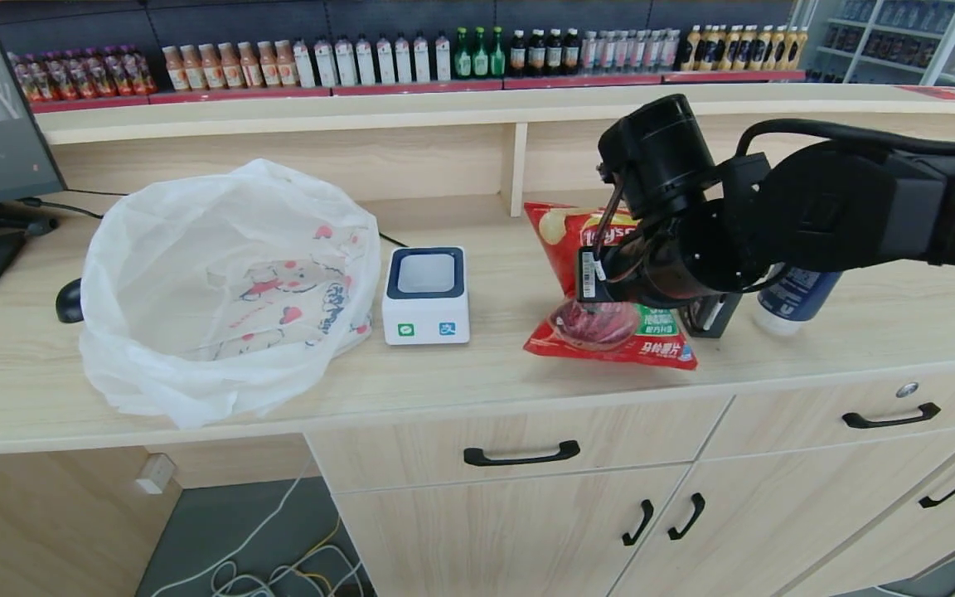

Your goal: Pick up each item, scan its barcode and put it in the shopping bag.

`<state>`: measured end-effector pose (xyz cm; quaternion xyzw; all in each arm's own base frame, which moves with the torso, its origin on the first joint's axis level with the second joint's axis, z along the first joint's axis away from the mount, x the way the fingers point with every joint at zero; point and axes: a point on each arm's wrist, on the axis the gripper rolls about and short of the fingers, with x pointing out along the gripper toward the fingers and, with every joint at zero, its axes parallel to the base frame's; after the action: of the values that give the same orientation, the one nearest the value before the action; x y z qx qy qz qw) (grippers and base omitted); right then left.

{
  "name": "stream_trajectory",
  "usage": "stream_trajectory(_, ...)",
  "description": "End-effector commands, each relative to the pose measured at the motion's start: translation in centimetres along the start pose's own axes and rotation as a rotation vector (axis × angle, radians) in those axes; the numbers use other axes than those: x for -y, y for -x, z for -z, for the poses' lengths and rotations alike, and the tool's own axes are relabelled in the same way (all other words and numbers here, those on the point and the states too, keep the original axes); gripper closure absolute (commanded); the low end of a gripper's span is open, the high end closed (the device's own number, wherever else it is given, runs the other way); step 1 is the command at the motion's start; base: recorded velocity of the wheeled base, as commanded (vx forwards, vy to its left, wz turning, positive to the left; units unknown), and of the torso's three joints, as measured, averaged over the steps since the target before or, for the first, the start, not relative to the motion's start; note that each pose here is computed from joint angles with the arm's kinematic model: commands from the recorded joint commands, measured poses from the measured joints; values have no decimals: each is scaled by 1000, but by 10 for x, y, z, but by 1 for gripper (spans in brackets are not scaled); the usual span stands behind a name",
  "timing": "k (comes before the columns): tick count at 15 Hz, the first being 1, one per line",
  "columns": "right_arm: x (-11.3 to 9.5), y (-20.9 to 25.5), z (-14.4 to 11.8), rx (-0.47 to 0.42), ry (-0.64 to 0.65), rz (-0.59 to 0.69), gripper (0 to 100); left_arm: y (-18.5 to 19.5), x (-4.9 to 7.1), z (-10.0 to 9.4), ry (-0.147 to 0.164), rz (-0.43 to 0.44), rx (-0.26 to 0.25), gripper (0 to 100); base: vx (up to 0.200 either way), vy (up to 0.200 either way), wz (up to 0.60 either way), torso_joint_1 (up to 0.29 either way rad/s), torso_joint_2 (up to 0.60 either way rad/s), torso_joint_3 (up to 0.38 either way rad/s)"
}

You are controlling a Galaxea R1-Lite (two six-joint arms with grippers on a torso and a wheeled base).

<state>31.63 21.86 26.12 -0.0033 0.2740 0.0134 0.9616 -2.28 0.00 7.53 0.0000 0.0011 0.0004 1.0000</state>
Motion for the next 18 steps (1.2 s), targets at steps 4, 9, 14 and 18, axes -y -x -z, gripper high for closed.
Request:
stream_trajectory(4,2,49,-8,65,-6,-70,100,0,0,0,0,-1,1,0,0,0,0,0,0,0)
stream_trajectory(9,21,94,15,95,-8,-137,100,0,0,0,0,1,1,0,0,0,0,0,0,0)
stream_trajectory(14,32,137,21,175,-33,-235,100,0,0,0,0,-1,1,0,0,0,0,0,0,0)
stream_trajectory(18,42,147,39,210,-51,-336,100,0,0,0,0,1,1,0,0,0,0,0,0,0)
